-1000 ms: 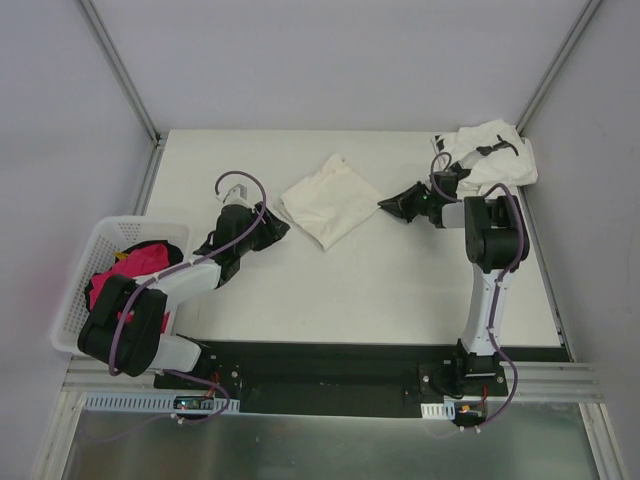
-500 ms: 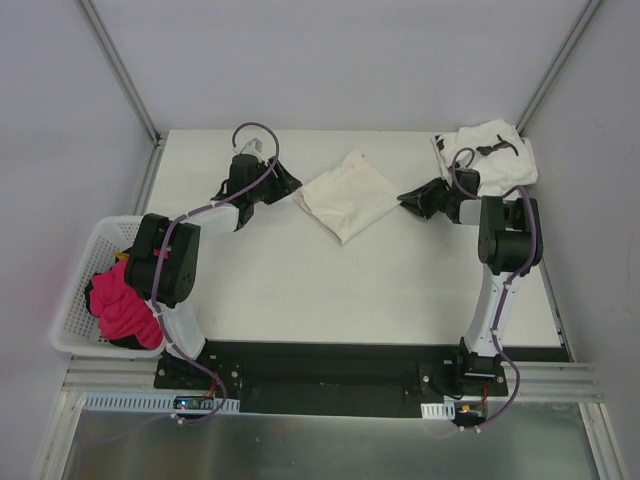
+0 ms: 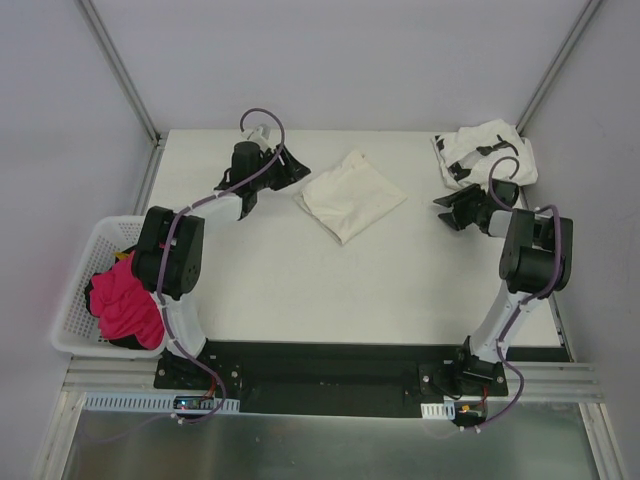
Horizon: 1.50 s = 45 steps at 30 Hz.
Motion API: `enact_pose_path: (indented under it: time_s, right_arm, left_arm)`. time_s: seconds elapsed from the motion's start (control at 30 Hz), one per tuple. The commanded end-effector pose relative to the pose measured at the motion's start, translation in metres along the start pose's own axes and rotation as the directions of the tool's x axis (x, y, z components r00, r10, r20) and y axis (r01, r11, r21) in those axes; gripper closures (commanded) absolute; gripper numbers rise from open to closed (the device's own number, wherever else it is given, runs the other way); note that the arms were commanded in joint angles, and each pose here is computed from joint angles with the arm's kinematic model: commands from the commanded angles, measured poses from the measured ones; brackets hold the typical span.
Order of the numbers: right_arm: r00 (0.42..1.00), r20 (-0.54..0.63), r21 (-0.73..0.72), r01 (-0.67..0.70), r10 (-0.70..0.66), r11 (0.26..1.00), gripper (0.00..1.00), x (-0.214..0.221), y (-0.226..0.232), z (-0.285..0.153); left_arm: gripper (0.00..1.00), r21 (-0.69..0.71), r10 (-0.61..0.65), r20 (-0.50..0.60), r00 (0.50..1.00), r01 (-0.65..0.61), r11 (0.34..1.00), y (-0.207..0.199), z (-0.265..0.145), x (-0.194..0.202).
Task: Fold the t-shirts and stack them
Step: Smooth out wrinkles on the folded tshirt
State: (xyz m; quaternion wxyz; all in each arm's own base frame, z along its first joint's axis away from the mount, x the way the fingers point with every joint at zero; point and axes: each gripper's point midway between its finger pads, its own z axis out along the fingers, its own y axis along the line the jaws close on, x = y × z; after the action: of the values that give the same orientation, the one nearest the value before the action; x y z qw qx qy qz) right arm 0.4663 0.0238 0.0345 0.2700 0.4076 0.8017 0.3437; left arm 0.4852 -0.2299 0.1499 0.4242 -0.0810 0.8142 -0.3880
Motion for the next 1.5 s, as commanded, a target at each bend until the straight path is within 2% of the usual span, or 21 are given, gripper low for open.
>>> enact_pose_path:
  time_s: [0.0,0.03,0.2,0.43,0.5,0.7,0.97,1.47]
  right_arm:
    - [0.989,0.143,0.051,0.038,-0.045,0.998,0.43,-0.041,-0.011,-0.021]
    - [0.987,0.157,0.055,0.036,-0.044,0.998,0.39,-0.047,-0.014,-0.024]
    - [0.966,0.257,0.072,-0.009,-0.010,0.997,0.29,-0.080,-0.026,-0.045]
    - [0.924,0.381,0.091,-0.081,0.041,0.993,0.27,-0.131,-0.056,-0.071]
    - [0.918,0.395,0.074,-0.066,0.032,0.995,0.27,-0.143,-0.053,-0.072]
    - [0.926,0.372,0.038,-0.079,0.060,0.996,0.26,-0.161,-0.057,-0.051]
    - [0.930,0.351,-0.048,-0.099,0.109,0.994,0.24,-0.181,-0.051,-0.022]
    - [0.947,0.308,-0.028,-0.091,0.095,0.995,0.21,-0.188,-0.038,0.014]
  left_arm:
    - [0.48,0.203,0.018,0.005,1.000,-0.019,0.979,-0.041,0.008,-0.013]
    - [0.48,0.225,0.016,-0.004,1.000,-0.015,0.974,-0.044,0.010,-0.013]
    - [0.47,0.324,0.046,-0.034,0.998,-0.032,0.945,-0.054,0.016,-0.009]
    - [0.39,0.457,0.108,-0.073,0.991,-0.063,0.887,-0.067,0.015,-0.009]
    - [0.38,0.472,0.125,-0.068,0.990,-0.078,0.878,-0.068,0.015,-0.013]
    - [0.39,0.479,0.183,-0.068,0.981,-0.129,0.868,-0.071,0.012,-0.019]
    - [0.40,0.477,0.186,-0.081,0.979,-0.126,0.870,-0.072,0.013,-0.022]
    - [0.41,0.487,0.174,-0.084,0.981,-0.112,0.866,-0.075,0.011,-0.023]
